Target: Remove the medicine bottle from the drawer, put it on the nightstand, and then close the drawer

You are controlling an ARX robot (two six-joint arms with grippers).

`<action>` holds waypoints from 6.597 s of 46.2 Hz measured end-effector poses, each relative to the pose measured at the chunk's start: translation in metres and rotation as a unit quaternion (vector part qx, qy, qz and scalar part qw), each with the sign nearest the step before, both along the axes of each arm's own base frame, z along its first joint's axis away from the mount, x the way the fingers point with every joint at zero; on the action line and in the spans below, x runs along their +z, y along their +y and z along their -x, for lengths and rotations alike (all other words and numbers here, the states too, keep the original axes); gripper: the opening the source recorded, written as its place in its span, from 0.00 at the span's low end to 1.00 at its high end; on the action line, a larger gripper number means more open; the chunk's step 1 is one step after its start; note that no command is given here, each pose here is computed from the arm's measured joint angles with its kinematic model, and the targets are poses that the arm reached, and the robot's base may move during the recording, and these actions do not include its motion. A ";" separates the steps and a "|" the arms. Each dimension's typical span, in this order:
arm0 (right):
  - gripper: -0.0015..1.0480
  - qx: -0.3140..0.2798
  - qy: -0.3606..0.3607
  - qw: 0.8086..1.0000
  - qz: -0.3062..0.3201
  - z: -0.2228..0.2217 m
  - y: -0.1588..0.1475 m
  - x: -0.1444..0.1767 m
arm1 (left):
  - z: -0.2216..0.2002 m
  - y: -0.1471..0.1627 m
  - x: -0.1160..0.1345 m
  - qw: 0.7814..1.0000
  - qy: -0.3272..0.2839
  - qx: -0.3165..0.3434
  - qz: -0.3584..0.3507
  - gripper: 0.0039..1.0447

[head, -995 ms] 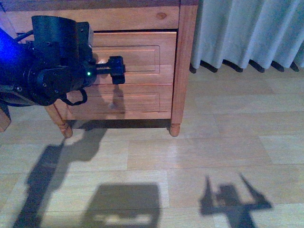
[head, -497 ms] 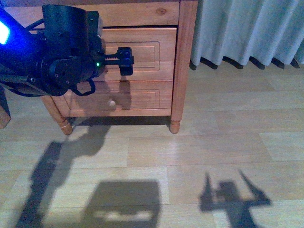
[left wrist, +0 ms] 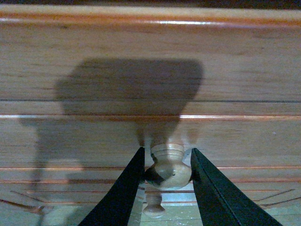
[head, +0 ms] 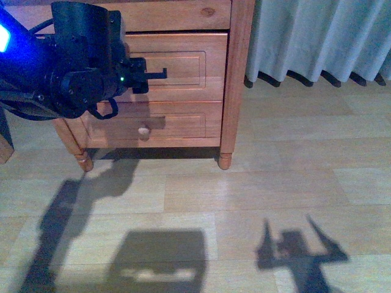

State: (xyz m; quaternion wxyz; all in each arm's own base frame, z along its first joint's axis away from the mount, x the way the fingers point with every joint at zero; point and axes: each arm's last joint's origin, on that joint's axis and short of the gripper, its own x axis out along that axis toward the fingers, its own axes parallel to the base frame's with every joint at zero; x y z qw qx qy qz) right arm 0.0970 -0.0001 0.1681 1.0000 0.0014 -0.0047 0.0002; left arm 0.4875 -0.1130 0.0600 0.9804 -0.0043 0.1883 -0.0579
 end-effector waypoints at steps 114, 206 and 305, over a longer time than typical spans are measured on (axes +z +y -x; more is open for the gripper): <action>0.93 0.000 0.000 1.000 0.000 0.000 0.000 0.000 | 0.190 0.012 -0.014 0.998 0.052 0.010 0.045 0.24; 0.93 0.000 0.000 1.000 0.000 0.000 0.000 0.000 | 0.271 0.063 0.087 0.989 0.086 -0.044 0.112 0.94; 0.93 0.001 0.000 1.000 0.000 0.000 0.000 0.000 | 0.390 0.113 0.106 0.980 -0.191 0.061 0.001 0.63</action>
